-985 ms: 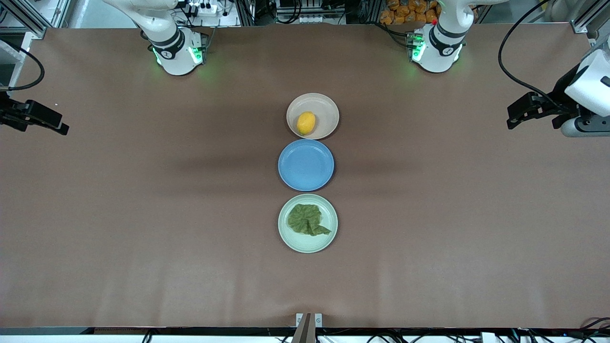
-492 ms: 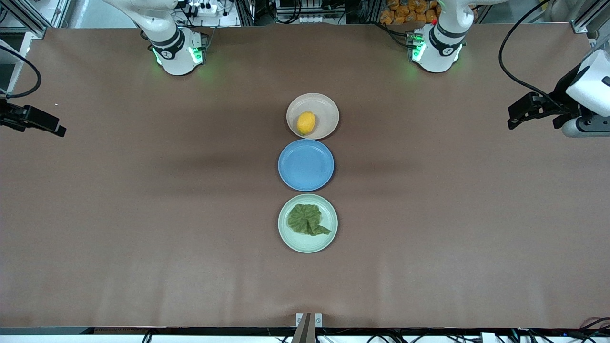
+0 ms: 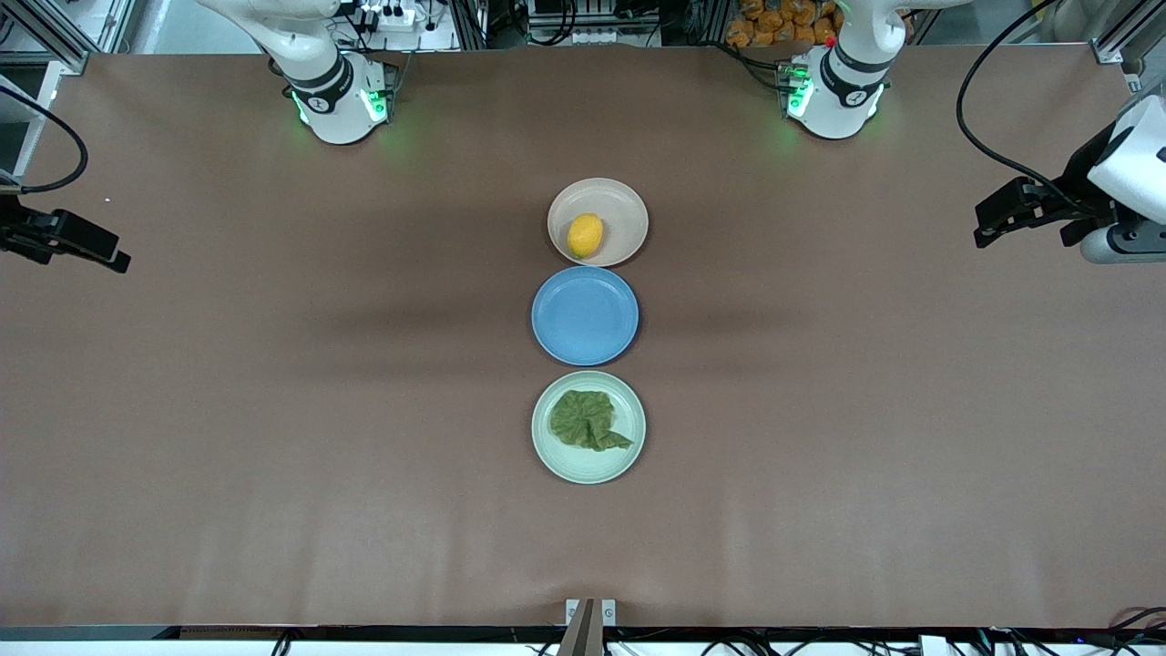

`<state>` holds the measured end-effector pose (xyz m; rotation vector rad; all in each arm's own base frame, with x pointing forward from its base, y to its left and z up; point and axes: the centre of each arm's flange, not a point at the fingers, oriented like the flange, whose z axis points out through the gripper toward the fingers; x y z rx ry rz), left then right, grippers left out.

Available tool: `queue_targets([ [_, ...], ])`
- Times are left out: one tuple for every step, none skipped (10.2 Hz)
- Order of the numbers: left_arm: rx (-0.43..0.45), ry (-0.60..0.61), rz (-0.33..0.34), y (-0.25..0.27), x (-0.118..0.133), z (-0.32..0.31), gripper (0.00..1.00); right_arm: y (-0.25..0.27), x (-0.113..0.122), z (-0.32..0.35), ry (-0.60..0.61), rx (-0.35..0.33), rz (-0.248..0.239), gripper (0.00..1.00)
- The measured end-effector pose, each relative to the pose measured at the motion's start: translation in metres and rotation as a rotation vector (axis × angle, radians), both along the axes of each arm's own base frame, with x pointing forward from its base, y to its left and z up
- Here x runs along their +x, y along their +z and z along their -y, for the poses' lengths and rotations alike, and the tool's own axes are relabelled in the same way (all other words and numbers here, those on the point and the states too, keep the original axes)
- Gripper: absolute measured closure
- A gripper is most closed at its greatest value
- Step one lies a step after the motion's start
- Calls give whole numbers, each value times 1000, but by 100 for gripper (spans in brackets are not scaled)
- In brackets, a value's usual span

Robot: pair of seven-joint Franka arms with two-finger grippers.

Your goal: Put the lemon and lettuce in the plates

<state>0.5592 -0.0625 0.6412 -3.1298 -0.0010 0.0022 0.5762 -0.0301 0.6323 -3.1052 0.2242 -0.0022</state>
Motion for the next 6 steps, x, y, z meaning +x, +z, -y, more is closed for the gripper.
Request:
queue_targets([
  [0, 1, 0, 0, 0, 0, 0, 2, 2, 0, -1, -1, 21, 0],
  [0, 2, -1, 0, 0, -1, 0, 4, 4, 0, -1, -2, 40, 0],
  [0, 4, -1, 0, 0, -2, 0, 5, 5, 0, -1, -3, 50, 0],
  [0, 5, -1, -1, 0, -3, 0, 5, 6, 1, -2, -3, 58, 0],
  [0, 5, -1, -1, 0, -3, 0, 6, 7, 1, -2, -4, 66, 0],
  [0, 6, -2, -1, 0, -3, 0, 6, 7, 1, -2, -4, 71, 0],
])
